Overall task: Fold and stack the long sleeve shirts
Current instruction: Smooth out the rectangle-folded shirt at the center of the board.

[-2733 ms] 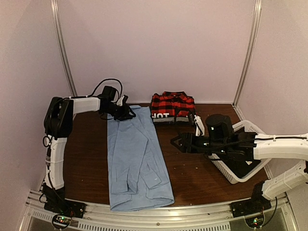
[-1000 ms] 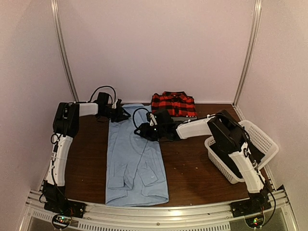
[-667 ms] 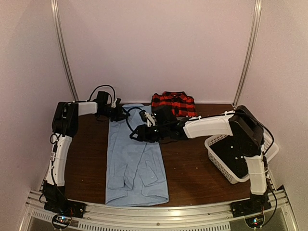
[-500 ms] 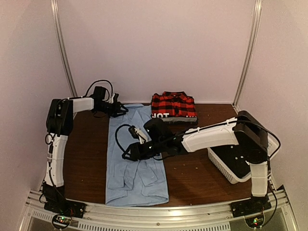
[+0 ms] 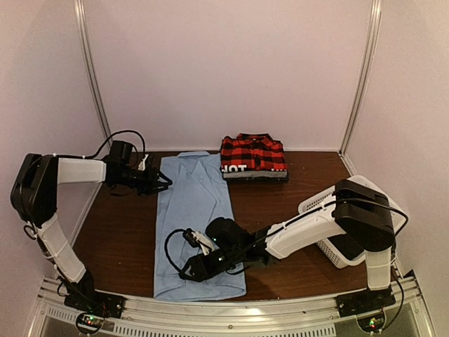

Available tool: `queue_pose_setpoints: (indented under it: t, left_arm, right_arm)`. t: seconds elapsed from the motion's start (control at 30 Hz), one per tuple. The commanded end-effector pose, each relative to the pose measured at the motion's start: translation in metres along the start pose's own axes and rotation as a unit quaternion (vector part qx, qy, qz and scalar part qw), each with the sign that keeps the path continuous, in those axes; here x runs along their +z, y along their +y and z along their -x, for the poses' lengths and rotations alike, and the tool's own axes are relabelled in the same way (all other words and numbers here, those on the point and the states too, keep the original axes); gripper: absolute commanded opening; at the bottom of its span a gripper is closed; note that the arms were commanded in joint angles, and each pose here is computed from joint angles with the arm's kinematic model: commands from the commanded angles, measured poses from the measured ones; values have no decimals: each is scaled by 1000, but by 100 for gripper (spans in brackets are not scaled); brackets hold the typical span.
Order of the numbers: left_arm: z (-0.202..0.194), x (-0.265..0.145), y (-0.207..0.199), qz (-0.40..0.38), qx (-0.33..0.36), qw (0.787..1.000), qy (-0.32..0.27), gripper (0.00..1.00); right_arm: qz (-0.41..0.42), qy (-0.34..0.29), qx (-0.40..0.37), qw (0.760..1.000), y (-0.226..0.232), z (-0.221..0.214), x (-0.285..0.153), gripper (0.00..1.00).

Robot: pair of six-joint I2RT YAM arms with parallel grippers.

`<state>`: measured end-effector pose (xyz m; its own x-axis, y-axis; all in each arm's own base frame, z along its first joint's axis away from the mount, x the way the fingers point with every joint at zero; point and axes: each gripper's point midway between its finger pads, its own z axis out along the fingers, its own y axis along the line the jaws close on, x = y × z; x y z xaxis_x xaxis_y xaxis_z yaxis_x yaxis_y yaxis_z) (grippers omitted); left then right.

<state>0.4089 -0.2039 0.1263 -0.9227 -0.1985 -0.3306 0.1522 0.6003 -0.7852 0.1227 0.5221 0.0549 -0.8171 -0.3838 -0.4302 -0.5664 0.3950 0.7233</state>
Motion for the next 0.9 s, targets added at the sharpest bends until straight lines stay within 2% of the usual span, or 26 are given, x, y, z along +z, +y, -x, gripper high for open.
queue_pose_setpoints:
  t: [0.0, 0.37, 0.63, 0.87]
  left_arm:
    - [-39, -18, -7, -2, 5, 1000, -23, 32]
    - [-108, -64, -5, 11, -4, 998, -58, 32]
    - [-141, -71, 12, 23, -27, 998, -61, 32]
    - [-176, -61, 21, 34, -65, 997, -31, 32]
  right_arm:
    - [20, -52, -11, 998, 27, 16, -15, 53]
    - [6, -84, -19, 996, 32, 29, -23, 49]
    - [13, -72, -1, 997, 20, 23, 2, 44]
    - [5, -45, 20, 999, 2, 0, 17, 43]
